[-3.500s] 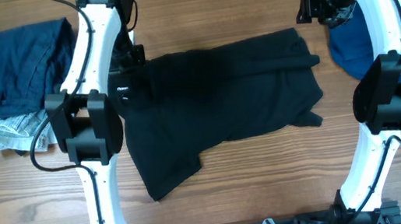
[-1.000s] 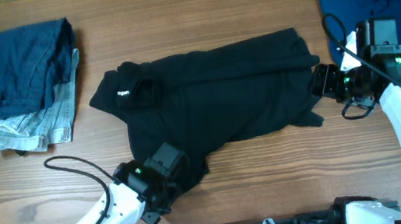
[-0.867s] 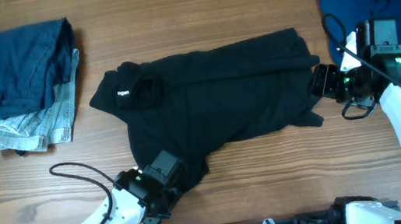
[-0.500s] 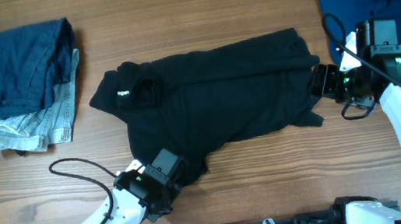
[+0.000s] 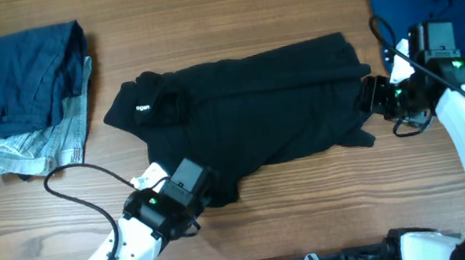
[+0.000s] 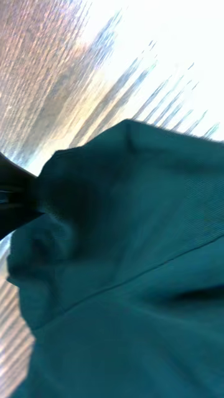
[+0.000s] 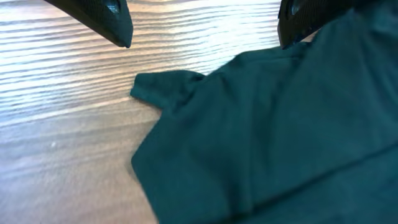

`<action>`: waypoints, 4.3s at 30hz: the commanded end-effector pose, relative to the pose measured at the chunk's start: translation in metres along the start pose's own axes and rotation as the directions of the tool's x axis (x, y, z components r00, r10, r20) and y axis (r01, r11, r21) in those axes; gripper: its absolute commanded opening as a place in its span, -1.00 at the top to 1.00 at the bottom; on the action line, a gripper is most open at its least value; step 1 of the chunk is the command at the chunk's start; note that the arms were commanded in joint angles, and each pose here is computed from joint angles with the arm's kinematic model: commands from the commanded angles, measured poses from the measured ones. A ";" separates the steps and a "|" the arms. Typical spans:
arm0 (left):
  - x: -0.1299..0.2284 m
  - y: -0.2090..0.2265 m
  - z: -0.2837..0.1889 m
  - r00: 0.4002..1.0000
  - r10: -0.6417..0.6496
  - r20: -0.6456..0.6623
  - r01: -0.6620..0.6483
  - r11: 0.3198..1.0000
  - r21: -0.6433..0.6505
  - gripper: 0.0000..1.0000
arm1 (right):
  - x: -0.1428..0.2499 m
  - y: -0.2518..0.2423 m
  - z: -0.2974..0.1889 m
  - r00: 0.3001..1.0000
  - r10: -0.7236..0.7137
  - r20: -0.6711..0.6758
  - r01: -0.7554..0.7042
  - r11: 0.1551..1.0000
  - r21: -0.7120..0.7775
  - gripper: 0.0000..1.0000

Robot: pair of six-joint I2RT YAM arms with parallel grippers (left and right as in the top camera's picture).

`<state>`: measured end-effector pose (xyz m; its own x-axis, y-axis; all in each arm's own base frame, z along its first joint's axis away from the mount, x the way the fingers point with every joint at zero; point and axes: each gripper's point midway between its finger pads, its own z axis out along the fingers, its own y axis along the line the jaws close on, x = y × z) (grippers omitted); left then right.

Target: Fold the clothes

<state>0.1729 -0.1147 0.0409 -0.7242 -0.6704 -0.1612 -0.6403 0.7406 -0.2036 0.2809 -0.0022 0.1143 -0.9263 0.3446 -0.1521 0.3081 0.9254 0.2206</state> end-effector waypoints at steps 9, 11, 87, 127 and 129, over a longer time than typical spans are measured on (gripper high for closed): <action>-0.030 0.003 -0.002 0.997 -0.045 0.069 0.045 0.999 -0.002 0.92 | 0.025 -0.033 0.087 0.993 0.062 -0.096 -0.054 0.995 0.089 -0.36; -0.030 0.003 -0.002 0.997 -0.046 0.069 0.046 0.999 -0.002 0.92 | 0.026 -0.035 0.094 0.996 0.045 -0.080 -0.038 0.996 0.085 -0.34; -0.164 -0.067 -0.033 0.943 0.107 0.314 -0.116 0.993 0.008 -0.99 | -0.042 -0.011 0.136 0.984 -0.148 0.103 0.162 0.975 -0.149 -0.18; -0.167 -0.066 -0.074 0.922 0.099 0.374 -0.134 0.989 0.069 -1.00 | -0.031 0.170 0.072 0.930 -0.337 0.147 0.367 0.870 -0.329 0.91; -0.167 -0.066 -0.074 0.922 0.099 0.374 -0.134 0.989 0.069 -0.99 | -0.031 0.176 0.072 0.925 -0.345 0.161 0.380 0.867 -0.323 0.91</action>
<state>0.3131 -0.0497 0.1485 -0.6335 -0.5732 -0.5197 -0.5275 0.8114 -0.2518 0.3714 0.1538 0.0721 -0.9449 0.0098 -0.3272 -0.1461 0.8818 0.4484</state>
